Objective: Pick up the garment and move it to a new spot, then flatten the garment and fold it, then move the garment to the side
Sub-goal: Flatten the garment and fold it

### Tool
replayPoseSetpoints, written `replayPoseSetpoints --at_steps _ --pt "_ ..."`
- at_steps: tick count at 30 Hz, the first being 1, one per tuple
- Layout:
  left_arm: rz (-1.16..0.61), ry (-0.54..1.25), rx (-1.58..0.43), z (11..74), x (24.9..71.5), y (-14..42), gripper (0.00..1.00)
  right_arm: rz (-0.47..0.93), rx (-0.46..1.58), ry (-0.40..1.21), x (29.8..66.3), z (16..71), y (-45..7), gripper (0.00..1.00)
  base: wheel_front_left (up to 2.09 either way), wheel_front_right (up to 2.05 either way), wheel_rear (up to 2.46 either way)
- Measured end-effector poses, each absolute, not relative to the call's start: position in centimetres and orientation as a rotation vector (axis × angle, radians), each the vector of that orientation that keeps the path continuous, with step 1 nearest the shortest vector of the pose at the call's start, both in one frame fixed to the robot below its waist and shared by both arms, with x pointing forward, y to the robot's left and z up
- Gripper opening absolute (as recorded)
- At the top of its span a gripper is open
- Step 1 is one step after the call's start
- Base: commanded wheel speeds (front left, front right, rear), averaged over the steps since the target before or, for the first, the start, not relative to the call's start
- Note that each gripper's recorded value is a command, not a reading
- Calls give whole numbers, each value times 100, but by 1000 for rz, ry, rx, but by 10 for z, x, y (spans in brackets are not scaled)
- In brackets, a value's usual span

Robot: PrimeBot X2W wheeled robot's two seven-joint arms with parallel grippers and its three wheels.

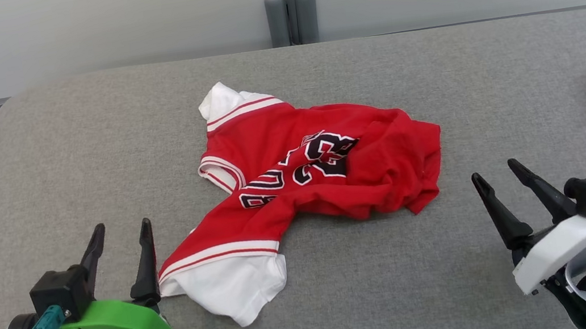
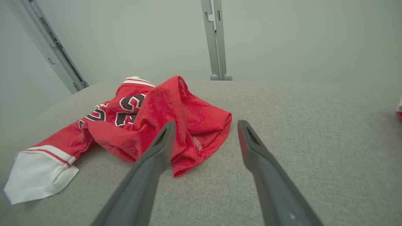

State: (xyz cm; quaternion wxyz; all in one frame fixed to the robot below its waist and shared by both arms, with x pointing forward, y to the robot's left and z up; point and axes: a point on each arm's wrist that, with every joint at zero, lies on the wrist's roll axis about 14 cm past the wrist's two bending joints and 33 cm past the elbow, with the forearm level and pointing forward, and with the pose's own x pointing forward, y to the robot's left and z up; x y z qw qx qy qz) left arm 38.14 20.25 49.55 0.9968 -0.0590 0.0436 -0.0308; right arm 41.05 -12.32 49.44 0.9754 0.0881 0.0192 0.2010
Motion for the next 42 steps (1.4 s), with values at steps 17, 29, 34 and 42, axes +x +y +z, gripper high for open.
replayPoseSetpoints --at_steps 17,29,34,42 --pt "16 131 -175 479 362 208 100 555 48 437 448 408 -74 100 0 0 0" --pt "30 146 -181 473 364 213 100 579 62 322 460 422 -68 0 0 0 0" --pt "0 151 -190 473 365 202 100 536 -4 236 471 450 -102 0 0 0 0" --pt "-52 166 -202 470 369 184 100 520 -111 259 456 473 -146 0 0 0 0"
